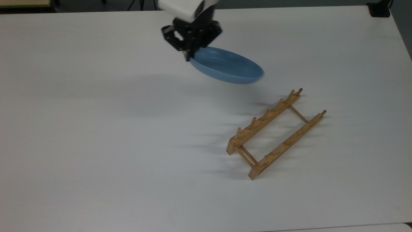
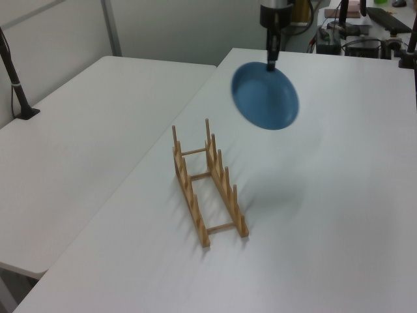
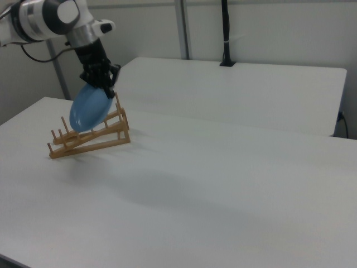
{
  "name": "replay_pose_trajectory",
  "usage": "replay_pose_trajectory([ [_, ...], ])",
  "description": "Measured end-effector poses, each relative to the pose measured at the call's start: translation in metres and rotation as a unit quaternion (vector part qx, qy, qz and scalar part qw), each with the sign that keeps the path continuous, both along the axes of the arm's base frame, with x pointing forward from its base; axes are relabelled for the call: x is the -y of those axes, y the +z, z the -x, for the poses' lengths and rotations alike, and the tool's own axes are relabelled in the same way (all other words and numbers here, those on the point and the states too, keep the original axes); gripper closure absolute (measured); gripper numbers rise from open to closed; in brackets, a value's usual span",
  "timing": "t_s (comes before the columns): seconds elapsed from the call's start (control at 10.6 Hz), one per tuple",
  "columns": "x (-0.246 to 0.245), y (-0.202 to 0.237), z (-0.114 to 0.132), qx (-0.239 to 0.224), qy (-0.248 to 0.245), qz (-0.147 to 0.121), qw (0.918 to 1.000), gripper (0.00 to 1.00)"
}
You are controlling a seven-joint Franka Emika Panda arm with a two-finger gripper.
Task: Place plate in plate rack
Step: 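Lift the plate by its rim and tilt it upright, then carry the upright plate over the wooden rack between the pegs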
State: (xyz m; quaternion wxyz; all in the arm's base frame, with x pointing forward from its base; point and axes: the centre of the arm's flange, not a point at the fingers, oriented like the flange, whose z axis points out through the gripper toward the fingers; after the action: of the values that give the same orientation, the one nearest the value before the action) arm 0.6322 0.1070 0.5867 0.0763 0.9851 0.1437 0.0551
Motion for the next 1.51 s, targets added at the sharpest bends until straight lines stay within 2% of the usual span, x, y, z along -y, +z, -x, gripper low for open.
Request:
replay_pose_trajectory([
  [0.19, -0.04, 0.013, -0.002, 0.065, -0.049, -0.021, 0.9964, 0.95],
  [0.28, -0.061, 0.019, -0.002, 0.103, -0.071, -0.016, 0.9921, 0.95],
  [0.38, -0.08, 0.023, -0.002, 0.145, -0.097, -0.007, 0.9847, 0.95],
  [0.57, -0.113, 0.023, -0.002, 0.222, -0.146, 0.019, 0.9638, 0.95],
  [0.76, -0.145, 0.005, -0.002, 0.276, -0.175, 0.058, 0.9434, 0.95],
  [0.85, -0.157, -0.008, -0.003, 0.29, -0.179, 0.071, 0.9375, 0.95],
  [1.13, -0.188, -0.043, -0.004, 0.303, -0.173, 0.09, 0.933, 0.95],
  [1.42, -0.203, -0.051, -0.001, 0.322, -0.174, 0.097, 0.9255, 0.95],
  [1.51, -0.205, -0.053, 0.0, 0.322, -0.175, 0.098, 0.9253, 0.95],
])
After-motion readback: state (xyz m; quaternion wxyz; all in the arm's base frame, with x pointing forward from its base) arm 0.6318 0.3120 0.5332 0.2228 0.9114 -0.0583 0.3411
